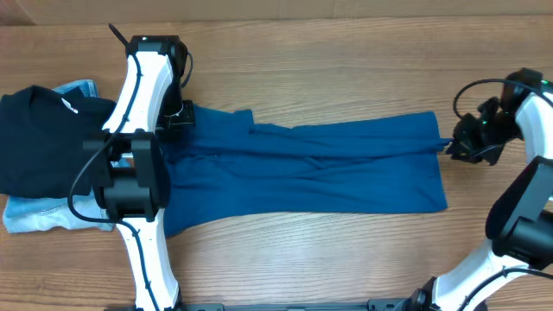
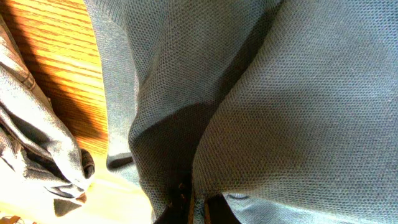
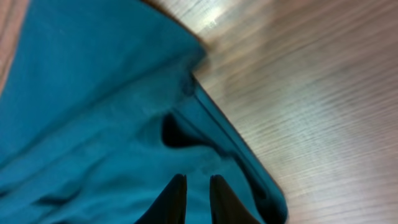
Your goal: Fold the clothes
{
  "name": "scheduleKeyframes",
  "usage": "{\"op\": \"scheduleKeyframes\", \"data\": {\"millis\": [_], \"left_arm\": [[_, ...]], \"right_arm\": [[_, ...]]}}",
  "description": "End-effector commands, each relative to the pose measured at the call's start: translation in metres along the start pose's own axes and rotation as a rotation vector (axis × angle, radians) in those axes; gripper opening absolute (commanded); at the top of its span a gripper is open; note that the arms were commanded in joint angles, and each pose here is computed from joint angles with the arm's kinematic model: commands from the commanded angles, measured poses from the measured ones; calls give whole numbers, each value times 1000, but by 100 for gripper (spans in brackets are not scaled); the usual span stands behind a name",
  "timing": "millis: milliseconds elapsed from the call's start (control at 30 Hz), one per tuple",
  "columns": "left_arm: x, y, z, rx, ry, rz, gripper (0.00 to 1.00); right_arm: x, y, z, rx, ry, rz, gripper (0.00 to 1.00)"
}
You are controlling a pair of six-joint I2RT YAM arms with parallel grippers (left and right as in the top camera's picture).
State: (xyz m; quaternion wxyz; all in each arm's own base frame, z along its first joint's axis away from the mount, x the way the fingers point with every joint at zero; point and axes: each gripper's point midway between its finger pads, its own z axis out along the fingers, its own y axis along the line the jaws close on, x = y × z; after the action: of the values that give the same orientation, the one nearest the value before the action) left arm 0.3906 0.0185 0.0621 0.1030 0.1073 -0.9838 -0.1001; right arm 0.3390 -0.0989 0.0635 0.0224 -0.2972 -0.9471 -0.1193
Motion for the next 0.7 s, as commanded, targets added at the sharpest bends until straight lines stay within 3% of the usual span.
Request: {"op": "scheduleKeyframes", "data": {"millis": [0,200,300,333,667], "left_arm": [[0,6,-8,-33,-31,-26,4],[0,2,-8,-11,-28,-26,4],[0,2,-8,-11,-28,-26,4],[0,2,-8,-11,-29,-26,4],[0,2,-8,-11,-30,-26,5]], "right_arm": [[13,7,14,-8,3,-44,18],[17,13,29,-31,5,-63,19],[13,14,30,-35,-8,-67,29],[13,15,32,-41,-10,-68,38],[10,30,39,-98,-22,-142,40]]}}
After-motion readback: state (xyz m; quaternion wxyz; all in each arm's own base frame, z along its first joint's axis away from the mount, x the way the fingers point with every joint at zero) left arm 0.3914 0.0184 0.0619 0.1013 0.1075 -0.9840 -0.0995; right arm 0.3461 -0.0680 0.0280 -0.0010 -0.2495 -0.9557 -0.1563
